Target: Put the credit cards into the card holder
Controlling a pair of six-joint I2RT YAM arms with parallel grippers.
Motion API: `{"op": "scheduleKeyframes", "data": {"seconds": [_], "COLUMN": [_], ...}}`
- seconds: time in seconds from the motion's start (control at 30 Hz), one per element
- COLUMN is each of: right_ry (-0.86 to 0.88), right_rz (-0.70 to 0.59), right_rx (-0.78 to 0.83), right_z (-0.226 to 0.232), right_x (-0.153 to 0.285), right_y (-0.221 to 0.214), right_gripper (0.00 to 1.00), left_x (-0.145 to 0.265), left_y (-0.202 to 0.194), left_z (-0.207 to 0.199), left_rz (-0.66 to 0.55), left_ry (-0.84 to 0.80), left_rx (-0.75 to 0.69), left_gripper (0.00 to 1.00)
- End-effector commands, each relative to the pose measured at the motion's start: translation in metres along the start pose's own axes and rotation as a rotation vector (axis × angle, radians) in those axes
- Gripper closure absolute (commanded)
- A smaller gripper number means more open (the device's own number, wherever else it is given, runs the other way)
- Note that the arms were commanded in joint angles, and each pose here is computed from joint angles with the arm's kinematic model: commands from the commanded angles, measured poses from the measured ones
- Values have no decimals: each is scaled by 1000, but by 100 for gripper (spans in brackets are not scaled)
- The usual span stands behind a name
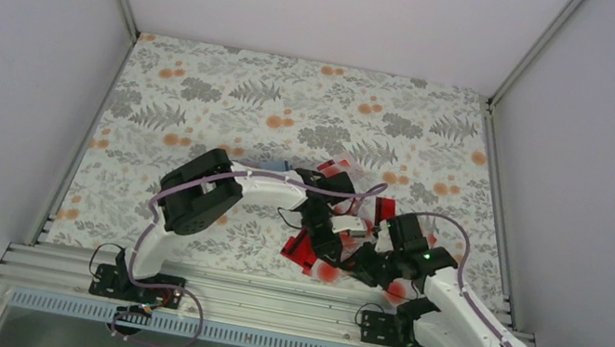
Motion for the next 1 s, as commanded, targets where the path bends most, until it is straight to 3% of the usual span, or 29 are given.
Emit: {"op": "scheduleKeyframes", "data": {"seconds": [0.0, 0.13, 0.57, 0.8, 0.97], "right_ry": [14, -35, -221, -213, -141], "right_rz": [-48, -51, -149, -250, -301], "right_rx": [31, 19, -7, 142, 333], "right_z": [11, 10, 25, 57, 92], "right_x": [6, 10, 44, 70, 85], "right_y": [11, 13, 25, 47, 71], "right_gripper": [83, 96, 96, 96, 96], "left_x": [5, 9, 70, 120, 182], "left_y": [5, 6, 26, 36, 30], "left_z": [1, 1, -3, -4, 0], "left_rz": [-21, -35, -214, -329, -455], "left_ry": [-12, -13, 7, 50, 106], "left_rx": [-23, -19, -1, -15, 1], "left_gripper": [67, 67, 62, 53, 43]}}
Point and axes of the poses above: each gripper's point midway between its finger pads, its own x axis back along the fingers, its own z axis along the line the jaws close on, y = z × x, the point moved 9 cm from there along x, back along the fingers, and after that the axes turned 9 degrees about x, right-handed, at the moved point
